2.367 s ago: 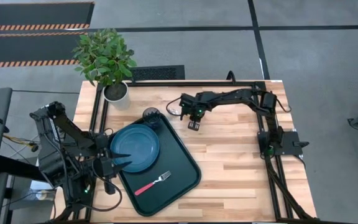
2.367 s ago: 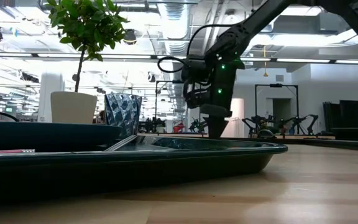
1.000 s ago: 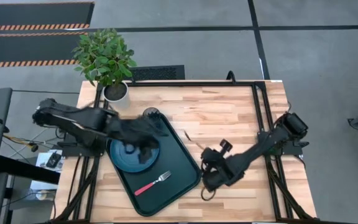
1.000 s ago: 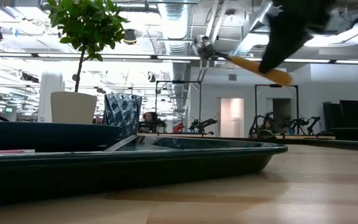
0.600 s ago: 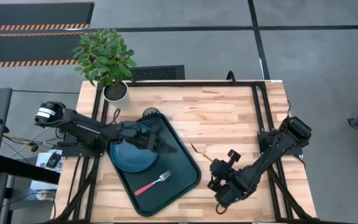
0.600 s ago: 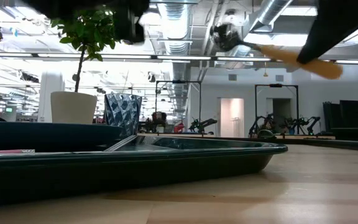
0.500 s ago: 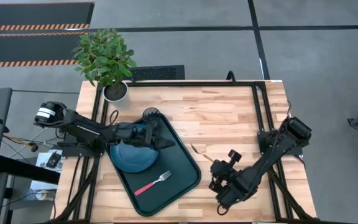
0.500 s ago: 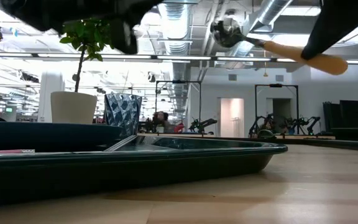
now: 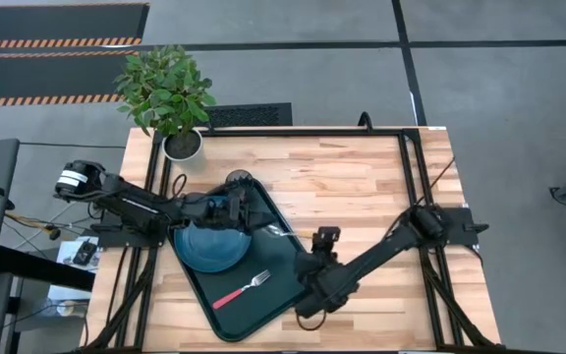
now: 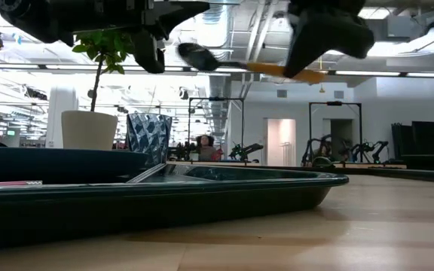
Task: Pick and place plate/cup/fork/spoon on tray
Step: Put the yellow spoon on the black tray on the right of the pink fork
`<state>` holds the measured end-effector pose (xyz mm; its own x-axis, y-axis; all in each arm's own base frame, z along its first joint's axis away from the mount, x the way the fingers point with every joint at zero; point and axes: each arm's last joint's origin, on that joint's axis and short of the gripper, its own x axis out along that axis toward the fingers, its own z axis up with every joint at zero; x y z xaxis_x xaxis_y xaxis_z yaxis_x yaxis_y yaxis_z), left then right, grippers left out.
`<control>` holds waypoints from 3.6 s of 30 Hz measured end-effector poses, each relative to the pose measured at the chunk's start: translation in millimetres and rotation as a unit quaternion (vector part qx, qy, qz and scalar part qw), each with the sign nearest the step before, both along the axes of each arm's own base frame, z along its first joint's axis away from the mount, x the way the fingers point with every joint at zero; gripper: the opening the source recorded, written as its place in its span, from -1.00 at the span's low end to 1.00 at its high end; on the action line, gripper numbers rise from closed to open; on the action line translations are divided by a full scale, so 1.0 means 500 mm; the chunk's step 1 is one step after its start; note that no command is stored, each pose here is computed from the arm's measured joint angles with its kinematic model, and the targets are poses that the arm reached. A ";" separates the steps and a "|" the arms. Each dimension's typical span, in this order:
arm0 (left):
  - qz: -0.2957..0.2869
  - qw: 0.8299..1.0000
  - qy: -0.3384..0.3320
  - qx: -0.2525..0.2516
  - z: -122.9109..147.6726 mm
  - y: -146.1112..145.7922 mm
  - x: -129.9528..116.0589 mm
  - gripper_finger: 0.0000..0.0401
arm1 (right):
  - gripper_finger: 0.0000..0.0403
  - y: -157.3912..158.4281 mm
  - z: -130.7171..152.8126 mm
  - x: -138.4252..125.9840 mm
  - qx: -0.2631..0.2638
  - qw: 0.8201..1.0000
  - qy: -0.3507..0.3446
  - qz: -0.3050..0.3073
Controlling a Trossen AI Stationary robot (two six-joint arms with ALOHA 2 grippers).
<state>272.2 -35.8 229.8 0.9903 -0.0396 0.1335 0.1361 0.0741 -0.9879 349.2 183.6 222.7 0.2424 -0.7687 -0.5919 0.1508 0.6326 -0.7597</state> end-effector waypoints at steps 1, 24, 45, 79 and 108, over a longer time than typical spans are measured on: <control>-0.002 1.000 0.003 0.002 -0.001 -0.001 0.000 -0.57 | -0.98 0.001 -0.005 0.006 0.000 1.000 0.002 0.001; 0.007 0.979 0.199 -0.029 -0.076 0.008 -0.004 -0.57 | -0.98 -0.002 -0.005 -0.024 0.034 0.999 0.017 -0.023; -0.012 0.973 0.230 -0.030 -0.088 0.011 -0.007 -0.57 | -0.99 0.006 -0.022 -0.040 0.032 0.998 0.046 -0.014; 0.028 0.970 0.241 -0.012 -0.093 0.020 -0.008 -0.57 | -0.98 -0.016 -0.034 -0.020 -0.054 0.996 0.053 0.052; 0.010 0.970 0.241 -0.006 -0.093 0.018 -0.008 -0.65 | -0.98 -0.027 -0.031 -0.010 -0.071 0.992 0.073 0.071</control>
<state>268.1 -26.8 183.5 0.9380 -0.0203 -0.3459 -0.3442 0.0604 -0.9370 344.3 170.3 206.9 0.2734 -0.8115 -0.5164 -0.0501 0.5241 -0.8502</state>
